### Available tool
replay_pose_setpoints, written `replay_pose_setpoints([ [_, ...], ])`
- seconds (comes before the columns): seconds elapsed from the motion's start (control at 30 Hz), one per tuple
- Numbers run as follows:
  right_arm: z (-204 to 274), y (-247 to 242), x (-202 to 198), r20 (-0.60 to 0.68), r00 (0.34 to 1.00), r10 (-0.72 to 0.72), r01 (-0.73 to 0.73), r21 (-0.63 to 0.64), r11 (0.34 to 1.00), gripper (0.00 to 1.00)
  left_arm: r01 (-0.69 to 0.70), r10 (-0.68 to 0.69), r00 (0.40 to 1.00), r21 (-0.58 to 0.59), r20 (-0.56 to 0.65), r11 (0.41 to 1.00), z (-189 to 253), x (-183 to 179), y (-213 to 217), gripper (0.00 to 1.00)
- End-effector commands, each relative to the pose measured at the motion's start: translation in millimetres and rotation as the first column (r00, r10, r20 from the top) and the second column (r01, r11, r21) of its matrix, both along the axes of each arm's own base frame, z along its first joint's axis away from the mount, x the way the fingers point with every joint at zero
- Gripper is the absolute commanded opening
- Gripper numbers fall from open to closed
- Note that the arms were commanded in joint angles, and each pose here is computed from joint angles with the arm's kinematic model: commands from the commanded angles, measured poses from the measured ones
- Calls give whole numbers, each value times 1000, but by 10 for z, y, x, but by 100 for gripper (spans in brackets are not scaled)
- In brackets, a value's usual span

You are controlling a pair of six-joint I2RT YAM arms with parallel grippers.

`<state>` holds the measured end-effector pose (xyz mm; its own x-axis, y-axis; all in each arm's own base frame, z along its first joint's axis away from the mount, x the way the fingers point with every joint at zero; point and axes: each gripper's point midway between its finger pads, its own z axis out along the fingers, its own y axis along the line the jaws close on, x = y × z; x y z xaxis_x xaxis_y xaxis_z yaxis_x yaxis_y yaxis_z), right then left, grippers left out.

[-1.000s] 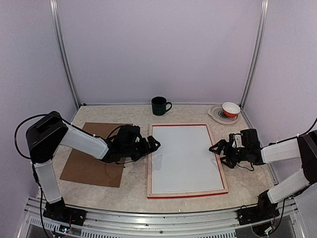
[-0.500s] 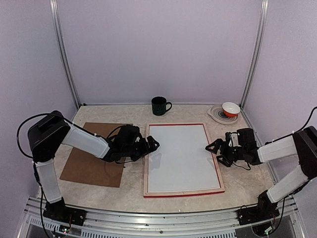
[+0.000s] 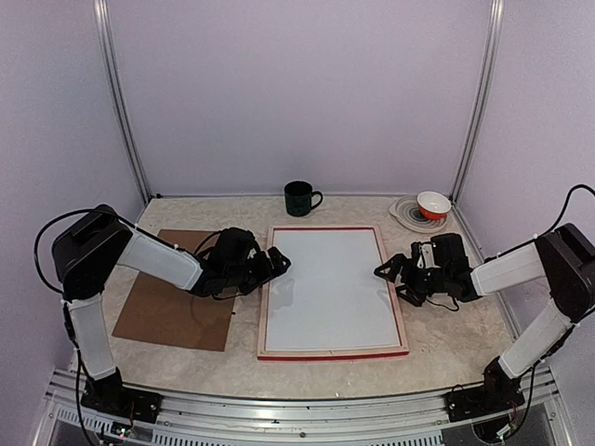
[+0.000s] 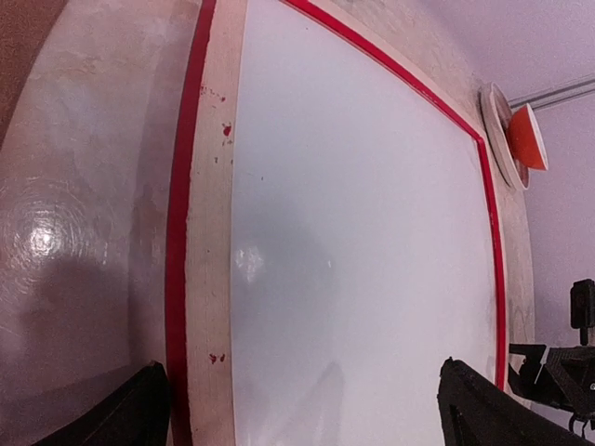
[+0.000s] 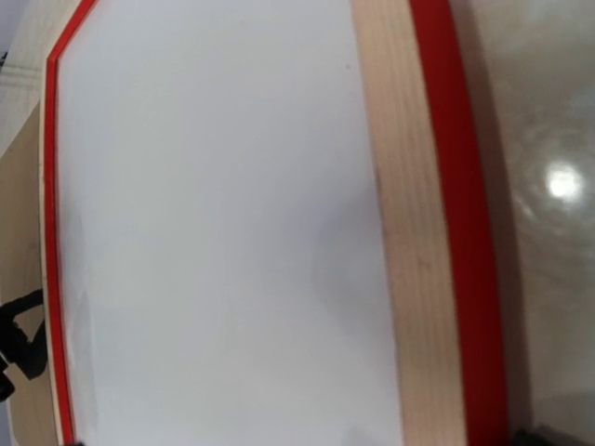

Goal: Put the photo into the frame
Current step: Frame the body at the center of the board.

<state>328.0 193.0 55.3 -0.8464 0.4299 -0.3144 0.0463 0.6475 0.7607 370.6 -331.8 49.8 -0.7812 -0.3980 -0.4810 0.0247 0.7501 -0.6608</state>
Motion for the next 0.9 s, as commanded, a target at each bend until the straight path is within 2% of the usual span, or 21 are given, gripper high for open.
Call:
replay_pose_setpoints([
  [0.0,-49,158,-46,-37,999,36,-36,11,999,99,3,-3,1000,-7,18,1000,114,41,25,99],
  [0.17,-35,167,-30,-38,999,34,-34,-4,999,99,-27,27,999,-11,29,1000,180,111,159,99],
  [0.47,321,-185,135,49,996,-80,88,-214,973,99,-114,111,987,16,114,993,643,247,532,99],
  [0.67,743,-223,217,115,991,-68,99,-295,950,99,-267,252,955,89,155,959,928,422,1219,99],
  [0.87,1092,265,335,154,986,60,-10,-304,953,99,-403,379,913,192,151,895,1013,541,1980,99],
])
